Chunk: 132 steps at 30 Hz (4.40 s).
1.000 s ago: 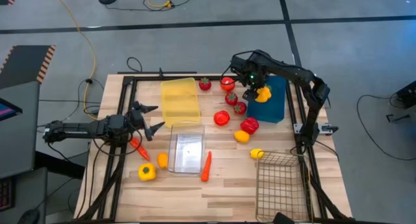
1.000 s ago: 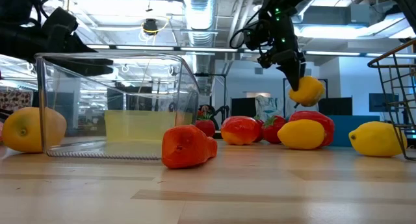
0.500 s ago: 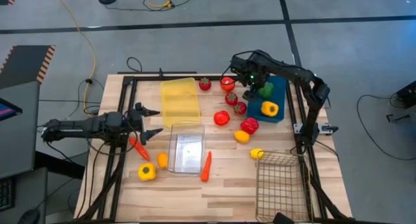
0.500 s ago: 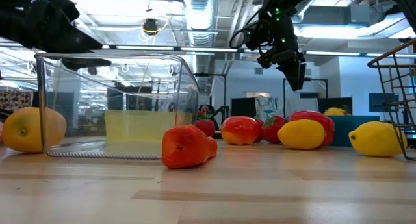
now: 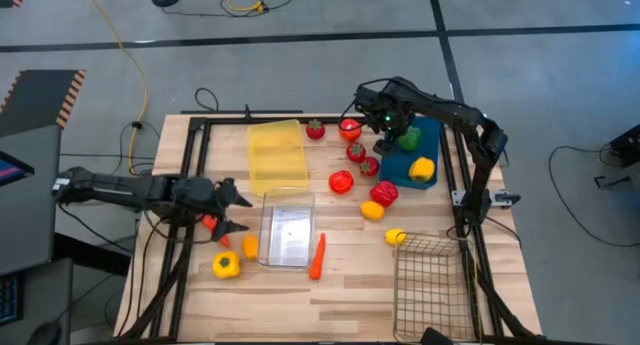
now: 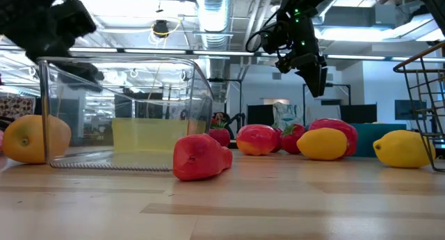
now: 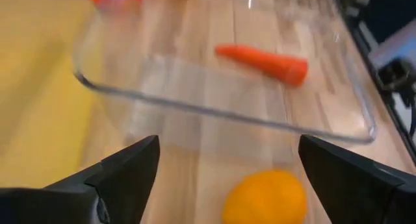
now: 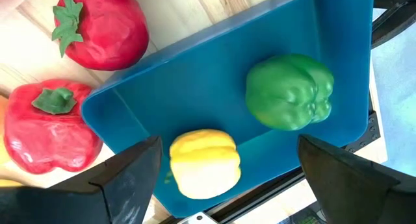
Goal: Sort produce into baskets
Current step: Put the bottom left lemon into the yellow bin
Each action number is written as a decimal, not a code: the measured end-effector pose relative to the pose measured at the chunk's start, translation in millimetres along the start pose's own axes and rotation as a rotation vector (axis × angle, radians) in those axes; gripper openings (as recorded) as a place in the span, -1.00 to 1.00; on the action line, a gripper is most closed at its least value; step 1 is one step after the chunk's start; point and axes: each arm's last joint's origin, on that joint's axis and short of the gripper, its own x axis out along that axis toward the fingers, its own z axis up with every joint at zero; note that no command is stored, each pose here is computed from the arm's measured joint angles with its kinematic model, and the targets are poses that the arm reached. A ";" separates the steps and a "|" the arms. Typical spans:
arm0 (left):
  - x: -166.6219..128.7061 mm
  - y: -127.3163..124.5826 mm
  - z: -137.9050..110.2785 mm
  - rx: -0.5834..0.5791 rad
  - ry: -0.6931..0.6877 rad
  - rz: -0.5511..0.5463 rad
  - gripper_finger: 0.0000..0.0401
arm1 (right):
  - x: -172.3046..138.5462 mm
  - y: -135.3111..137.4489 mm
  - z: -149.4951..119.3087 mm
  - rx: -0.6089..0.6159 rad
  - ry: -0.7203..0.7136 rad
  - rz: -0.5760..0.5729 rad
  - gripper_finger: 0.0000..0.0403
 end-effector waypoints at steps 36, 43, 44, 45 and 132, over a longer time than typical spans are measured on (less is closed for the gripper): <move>62.2 -36.4 -30.2 0.347 0.350 -0.126 0.67 | 0.0 0.3 0.1 -0.002 -0.001 0.000 0.91; 71.2 -37.6 -39.2 0.368 0.424 -0.122 0.67 | 0.0 0.3 0.2 -0.002 -0.001 0.000 0.91; 72.0 -37.4 -39.8 0.364 0.430 -0.118 0.67 | 0.0 0.3 0.2 -0.001 -0.001 0.001 0.91; 72.5 -37.5 -39.7 0.359 0.429 -0.118 0.65 | 0.0 0.3 0.2 -0.001 -0.001 0.000 0.91; 34.5 108.6 78.6 0.165 0.274 0.845 0.22 | -81.8 22.7 -45.2 0.029 -0.545 0.030 0.91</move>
